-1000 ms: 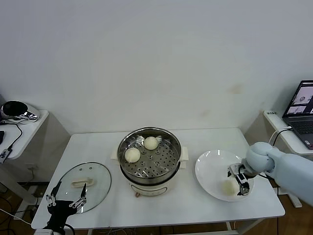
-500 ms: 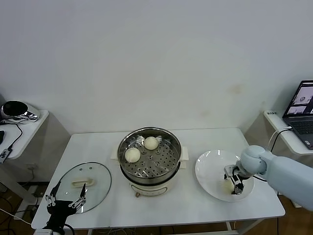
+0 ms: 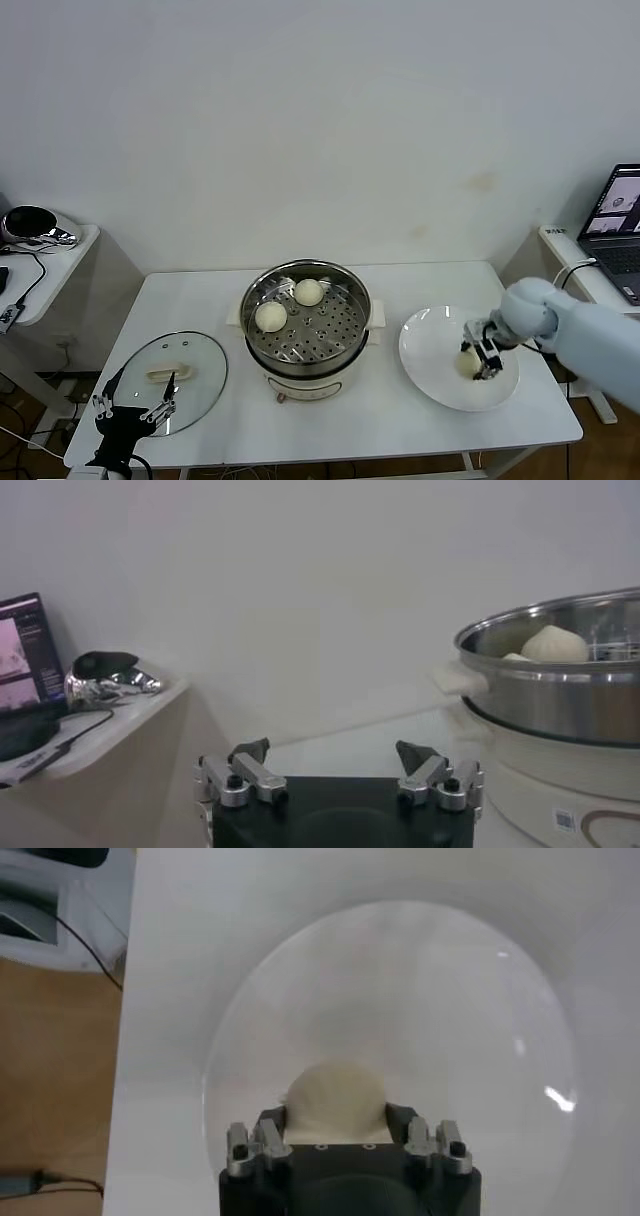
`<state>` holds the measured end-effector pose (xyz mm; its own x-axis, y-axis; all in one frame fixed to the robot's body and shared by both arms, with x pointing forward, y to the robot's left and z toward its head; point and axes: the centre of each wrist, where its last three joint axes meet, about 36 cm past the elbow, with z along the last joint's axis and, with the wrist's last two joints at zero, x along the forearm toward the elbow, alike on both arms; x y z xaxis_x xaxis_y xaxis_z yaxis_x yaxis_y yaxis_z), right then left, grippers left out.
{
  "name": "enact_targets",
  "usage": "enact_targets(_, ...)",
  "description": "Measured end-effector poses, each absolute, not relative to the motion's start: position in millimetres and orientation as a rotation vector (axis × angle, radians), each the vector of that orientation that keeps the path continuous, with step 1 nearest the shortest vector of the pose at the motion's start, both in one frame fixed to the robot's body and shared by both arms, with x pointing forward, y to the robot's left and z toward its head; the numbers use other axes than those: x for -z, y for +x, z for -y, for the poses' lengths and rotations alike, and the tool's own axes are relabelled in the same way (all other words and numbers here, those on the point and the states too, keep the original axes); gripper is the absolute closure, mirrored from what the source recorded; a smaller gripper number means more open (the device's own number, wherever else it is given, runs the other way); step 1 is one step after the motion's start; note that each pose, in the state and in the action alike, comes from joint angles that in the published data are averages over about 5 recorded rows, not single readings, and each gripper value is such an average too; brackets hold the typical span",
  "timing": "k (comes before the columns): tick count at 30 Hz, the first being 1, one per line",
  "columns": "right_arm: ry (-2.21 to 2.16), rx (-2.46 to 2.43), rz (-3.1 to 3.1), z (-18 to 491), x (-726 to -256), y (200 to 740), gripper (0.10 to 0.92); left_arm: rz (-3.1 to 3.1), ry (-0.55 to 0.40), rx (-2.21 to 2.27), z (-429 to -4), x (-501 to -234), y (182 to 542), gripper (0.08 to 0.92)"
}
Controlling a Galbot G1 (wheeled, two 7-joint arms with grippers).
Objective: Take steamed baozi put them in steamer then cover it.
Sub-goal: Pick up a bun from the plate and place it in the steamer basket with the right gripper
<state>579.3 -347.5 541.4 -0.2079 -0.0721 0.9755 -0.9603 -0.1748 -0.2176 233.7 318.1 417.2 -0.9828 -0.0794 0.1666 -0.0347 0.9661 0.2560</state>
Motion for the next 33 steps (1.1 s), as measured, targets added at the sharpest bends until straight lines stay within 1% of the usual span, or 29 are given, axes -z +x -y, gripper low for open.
enact_targets(4,1.283,-1.524,1.374,333,-586,596,0.389,2.942,0.083,0.38,-319,-418,234,0.177)
enact_targets(8,1.314,-1.583,1.418,307,-632,612,0.386,2.943,0.084,0.378,-319,-419,233,0.177)
enact_targets(12,1.381,-1.66,1.44,269,-672,622,0.386,2.946,0.085,0.374,-318,-419,233,0.177)
enact_targets(16,1.481,-1.731,1.425,223,-696,627,0.386,2.951,0.09,0.371,-318,-420,234,0.177)
enact_targets(19,1.566,-1.783,1.387,186,-703,628,0.386,2.954,0.096,0.37,-318,-421,234,0.177)
enact_targets(23,1.688,-1.861,1.294,138,-700,627,0.386,2.956,0.1,0.369,-317,-423,232,0.177)
enact_targets(28,1.84,-1.962,1.133,88,-685,623,0.38,2.965,0.109,0.37,-318,-427,232,0.177)
enact_targets(33,1.962,-2.06,0.95,55,-663,620,0.378,2.972,0.116,0.369,-318,-430,232,0.177)
